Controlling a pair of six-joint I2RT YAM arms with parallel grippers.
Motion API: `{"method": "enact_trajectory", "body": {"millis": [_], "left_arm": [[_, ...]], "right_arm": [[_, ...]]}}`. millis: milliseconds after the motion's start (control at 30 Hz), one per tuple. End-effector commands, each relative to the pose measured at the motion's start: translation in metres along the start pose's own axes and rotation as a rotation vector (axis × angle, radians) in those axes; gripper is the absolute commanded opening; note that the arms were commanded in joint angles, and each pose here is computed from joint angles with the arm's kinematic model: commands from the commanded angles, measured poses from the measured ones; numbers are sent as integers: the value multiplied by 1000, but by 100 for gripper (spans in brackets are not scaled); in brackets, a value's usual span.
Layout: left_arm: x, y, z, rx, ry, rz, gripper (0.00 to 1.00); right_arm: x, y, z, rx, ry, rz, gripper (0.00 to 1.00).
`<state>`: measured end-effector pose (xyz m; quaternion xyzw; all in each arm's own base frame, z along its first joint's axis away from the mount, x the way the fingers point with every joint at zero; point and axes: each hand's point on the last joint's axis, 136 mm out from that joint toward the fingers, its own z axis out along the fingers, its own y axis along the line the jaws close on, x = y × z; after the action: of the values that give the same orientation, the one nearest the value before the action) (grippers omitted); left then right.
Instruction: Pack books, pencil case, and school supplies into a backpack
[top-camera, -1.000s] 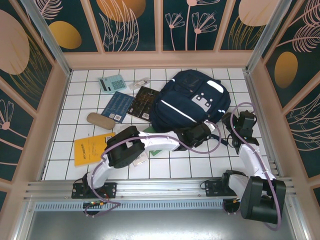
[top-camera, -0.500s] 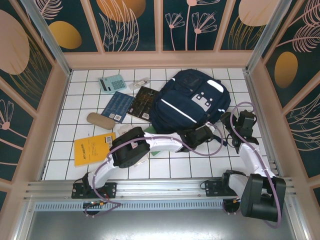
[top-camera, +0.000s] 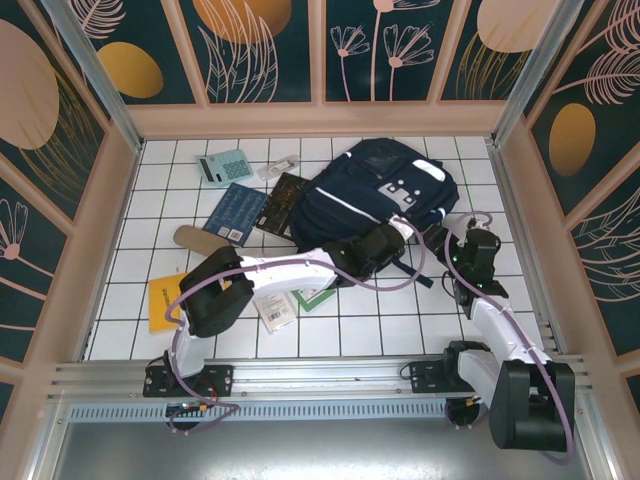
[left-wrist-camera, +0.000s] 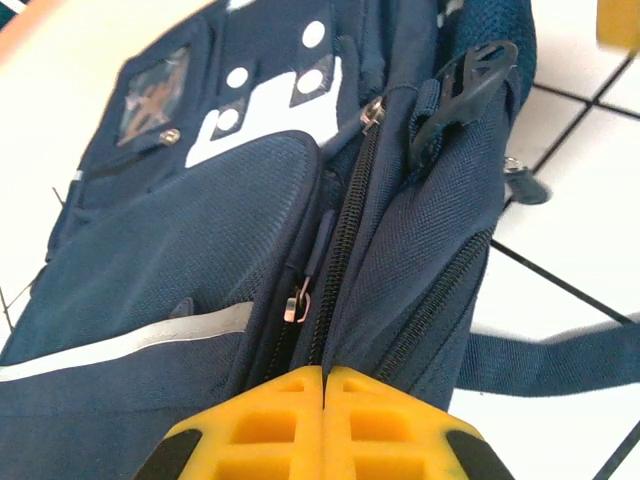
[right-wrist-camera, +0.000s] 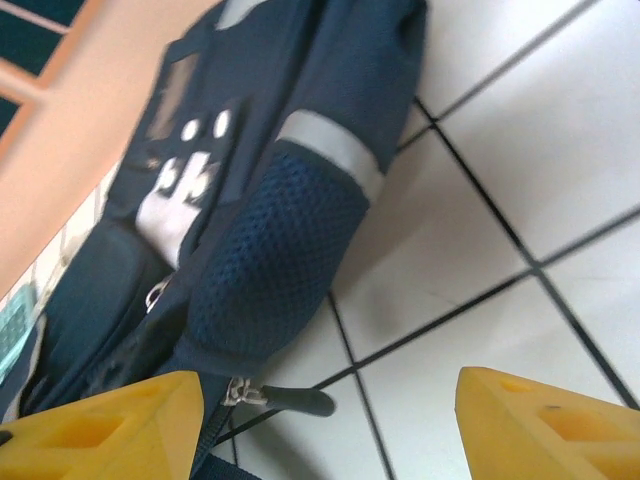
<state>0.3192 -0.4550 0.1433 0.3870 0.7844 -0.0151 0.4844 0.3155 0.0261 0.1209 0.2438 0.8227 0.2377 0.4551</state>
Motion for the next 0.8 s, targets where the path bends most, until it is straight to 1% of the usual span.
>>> {"method": "enact_trajectory", "body": {"millis": [0, 300, 367, 467, 567, 633, 700, 767], "left_arm": [[-38, 34, -21, -21, -111, -124, 0], [-43, 55, -35, -3, -137, -165, 0], [-43, 57, -36, -7, -137, -170, 0], [-44, 63, -39, -11, -145, -182, 0], [-48, 66, -43, -2, -159, -195, 0], [-50, 68, -45, -3, -166, -200, 0], [-52, 71, -46, -6, -168, -206, 0], [-52, 72, -47, -2, -169, -212, 0]], "right_arm": [[-10, 21, -4, -78, -46, -89, 68], [7, 53, -6, -236, -30, -181, 64], [9, 62, -9, -284, -32, -194, 60], [12, 72, -15, -352, -48, -202, 59], [12, 80, -22, -426, -94, -202, 59], [13, 82, -26, -457, -114, -202, 55], [13, 83, -26, -469, -111, -205, 55], [16, 88, -24, -489, -82, -220, 57]]}}
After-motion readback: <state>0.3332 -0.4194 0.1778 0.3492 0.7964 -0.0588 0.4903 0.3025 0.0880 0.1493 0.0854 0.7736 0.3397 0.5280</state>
